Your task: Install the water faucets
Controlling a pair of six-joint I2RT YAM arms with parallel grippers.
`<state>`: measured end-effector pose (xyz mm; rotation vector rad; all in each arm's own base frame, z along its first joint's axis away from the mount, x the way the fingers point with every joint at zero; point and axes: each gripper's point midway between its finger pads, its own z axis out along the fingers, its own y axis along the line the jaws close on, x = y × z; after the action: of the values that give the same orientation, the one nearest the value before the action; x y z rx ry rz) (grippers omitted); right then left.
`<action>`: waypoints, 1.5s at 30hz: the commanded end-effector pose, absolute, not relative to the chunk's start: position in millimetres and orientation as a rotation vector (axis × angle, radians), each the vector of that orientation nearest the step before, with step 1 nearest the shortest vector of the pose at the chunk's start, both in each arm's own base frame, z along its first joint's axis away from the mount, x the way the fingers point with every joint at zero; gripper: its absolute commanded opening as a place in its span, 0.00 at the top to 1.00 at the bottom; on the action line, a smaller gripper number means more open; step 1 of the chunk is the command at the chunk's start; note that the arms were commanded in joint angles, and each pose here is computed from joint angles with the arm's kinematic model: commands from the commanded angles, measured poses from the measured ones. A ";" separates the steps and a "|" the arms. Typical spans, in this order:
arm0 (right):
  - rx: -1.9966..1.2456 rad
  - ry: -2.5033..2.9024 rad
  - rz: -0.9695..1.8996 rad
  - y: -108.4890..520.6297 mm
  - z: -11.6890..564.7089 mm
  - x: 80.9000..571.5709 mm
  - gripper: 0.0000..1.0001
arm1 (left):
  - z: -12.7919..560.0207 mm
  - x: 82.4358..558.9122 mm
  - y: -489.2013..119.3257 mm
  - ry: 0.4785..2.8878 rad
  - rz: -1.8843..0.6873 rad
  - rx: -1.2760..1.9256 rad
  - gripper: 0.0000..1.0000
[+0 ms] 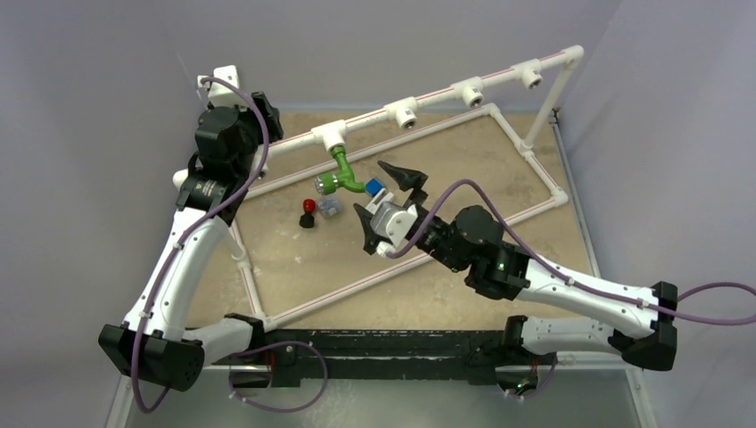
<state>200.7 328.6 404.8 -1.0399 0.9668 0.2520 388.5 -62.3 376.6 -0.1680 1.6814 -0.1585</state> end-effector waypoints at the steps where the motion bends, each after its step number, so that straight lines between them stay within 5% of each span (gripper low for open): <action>1: -1.154 0.757 0.064 337.9 431.2 190.1 0.12 | 312.5 364.4 -76.3 1.919 -0.166 -0.078 0.46; 12: -1.116 0.691 -0.411 354.7 409.8 222.2 0.15 | 310.2 363.2 -76.6 1.917 -0.158 -0.076 0.45; 24: -1.068 0.685 -0.477 381.9 411.5 238.3 0.24 | 309.5 363.1 -78.2 1.914 -0.161 -0.072 0.45; 30: -1.027 0.706 -0.458 385.8 414.1 243.2 0.49 | 310.3 362.6 -78.5 1.912 -0.159 -0.071 0.44; 36: -0.923 0.764 -0.436 379.5 412.9 248.3 1.00 | 311.3 362.0 -78.2 1.908 -0.156 -0.071 0.44; 45: -0.468 1.005 -0.012 363.2 405.2 254.1 1.00 | 311.3 362.3 -78.9 1.910 -0.157 -0.070 0.44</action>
<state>245.1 393.2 387.9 -0.8817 0.8305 -0.2984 388.8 -61.4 377.8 -0.1711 1.6633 -0.1456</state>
